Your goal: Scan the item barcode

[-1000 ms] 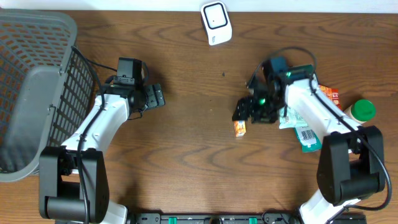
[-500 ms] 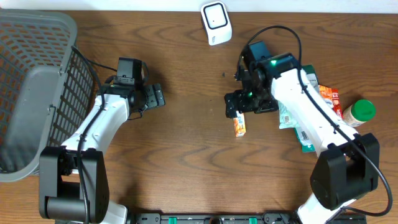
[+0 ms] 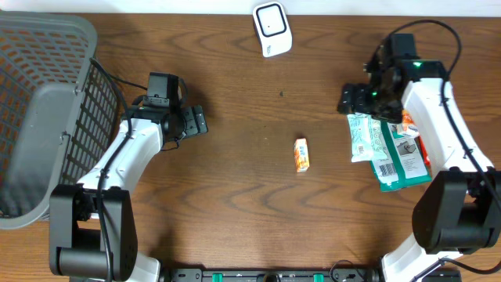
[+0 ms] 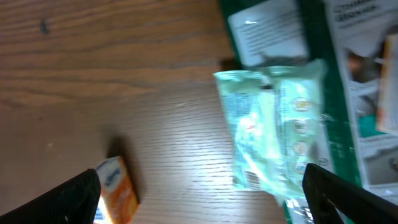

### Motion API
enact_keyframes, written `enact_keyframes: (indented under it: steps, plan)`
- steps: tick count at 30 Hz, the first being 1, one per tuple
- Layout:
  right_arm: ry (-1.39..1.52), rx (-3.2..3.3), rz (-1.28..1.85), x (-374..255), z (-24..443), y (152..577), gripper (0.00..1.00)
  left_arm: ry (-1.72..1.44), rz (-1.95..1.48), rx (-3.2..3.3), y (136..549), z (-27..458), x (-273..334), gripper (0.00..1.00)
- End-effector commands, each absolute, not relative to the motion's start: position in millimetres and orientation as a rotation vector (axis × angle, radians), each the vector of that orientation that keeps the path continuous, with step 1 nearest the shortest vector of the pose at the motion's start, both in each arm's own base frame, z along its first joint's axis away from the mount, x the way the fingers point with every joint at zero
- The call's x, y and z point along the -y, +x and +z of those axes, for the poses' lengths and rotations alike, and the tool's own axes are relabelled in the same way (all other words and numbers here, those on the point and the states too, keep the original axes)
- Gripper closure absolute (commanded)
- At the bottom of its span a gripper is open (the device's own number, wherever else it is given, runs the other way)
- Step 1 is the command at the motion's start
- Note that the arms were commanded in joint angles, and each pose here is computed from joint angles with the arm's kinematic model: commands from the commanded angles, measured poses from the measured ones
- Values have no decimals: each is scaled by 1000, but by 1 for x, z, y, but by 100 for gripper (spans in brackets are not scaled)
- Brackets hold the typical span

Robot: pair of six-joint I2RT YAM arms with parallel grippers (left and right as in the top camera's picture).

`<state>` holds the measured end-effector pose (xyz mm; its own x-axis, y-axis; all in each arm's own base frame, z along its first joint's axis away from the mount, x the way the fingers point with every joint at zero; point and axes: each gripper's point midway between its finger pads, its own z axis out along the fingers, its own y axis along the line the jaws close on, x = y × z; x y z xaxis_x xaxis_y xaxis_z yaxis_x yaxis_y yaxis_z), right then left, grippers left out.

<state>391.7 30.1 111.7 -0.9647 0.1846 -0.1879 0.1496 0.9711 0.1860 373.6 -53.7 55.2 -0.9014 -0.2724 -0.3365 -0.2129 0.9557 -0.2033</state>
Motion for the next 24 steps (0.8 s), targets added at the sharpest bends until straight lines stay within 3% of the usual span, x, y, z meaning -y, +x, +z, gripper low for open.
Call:
enact_keyframes:
  steps: [1,24]
  plan:
    - [288,-2907,238,-13,113,392,1,-354,-210,-2748,371,52,50,6]
    - [305,-2905,237,-8,113,392,1,-354,-210,-2748,371,52,50,7]
